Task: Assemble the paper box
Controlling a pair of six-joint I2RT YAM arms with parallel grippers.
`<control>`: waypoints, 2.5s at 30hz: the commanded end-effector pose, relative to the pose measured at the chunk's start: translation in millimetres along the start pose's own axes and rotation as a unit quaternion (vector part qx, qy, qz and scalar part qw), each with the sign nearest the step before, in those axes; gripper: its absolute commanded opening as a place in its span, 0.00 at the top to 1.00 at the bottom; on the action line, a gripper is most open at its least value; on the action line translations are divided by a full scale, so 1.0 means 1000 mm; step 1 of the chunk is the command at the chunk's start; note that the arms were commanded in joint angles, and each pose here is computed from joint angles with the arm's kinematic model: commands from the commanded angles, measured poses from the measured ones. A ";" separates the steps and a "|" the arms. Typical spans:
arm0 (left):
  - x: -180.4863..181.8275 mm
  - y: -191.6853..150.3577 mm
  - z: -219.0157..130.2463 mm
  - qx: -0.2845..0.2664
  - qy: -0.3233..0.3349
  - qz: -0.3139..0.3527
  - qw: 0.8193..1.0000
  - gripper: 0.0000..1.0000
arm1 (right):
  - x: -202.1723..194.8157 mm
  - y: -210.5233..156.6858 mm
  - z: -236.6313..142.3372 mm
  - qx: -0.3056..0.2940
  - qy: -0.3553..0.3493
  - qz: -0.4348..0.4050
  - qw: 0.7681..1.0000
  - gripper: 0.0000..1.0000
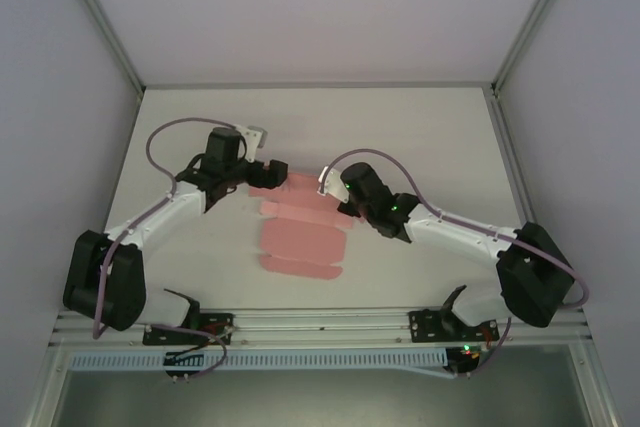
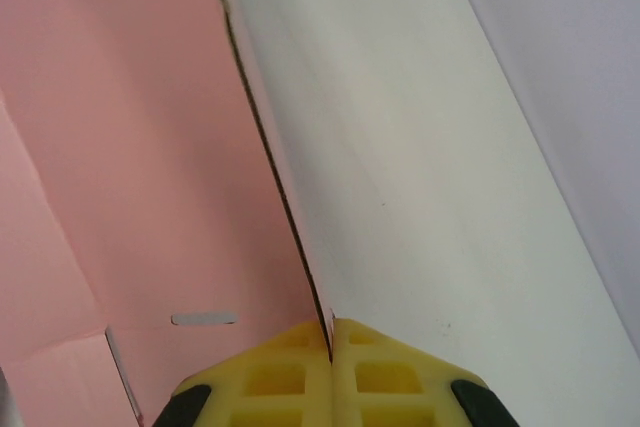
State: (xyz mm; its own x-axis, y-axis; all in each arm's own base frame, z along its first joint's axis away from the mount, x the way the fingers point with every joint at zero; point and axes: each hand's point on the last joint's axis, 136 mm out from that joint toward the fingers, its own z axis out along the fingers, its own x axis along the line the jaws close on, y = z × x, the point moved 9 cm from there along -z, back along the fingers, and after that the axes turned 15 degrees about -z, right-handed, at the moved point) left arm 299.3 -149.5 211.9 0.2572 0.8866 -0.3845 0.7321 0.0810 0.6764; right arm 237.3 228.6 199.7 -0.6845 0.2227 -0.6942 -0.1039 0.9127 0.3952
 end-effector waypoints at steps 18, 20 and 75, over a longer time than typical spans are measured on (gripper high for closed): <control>-0.004 -0.002 -0.034 -0.142 0.050 -0.080 0.985 0.00 | -0.007 0.010 -0.011 -0.036 -0.039 0.067 0.996 1.00; 0.004 -0.002 -0.046 -0.147 0.049 -0.093 0.984 0.00 | -0.007 0.006 -0.012 -0.025 -0.049 0.071 0.996 1.00; -0.054 -0.063 0.002 -0.103 0.039 0.183 0.977 1.00 | -0.001 0.011 -0.008 -0.047 0.020 0.096 0.994 1.00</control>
State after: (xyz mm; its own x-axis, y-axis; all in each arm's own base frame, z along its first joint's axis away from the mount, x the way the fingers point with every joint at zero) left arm 237.1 -182.6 172.9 0.4053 0.9024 -0.1461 0.5471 -0.1114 0.8296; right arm 234.1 217.0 193.9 -0.7122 0.4047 -0.5736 0.0488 0.8437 0.5346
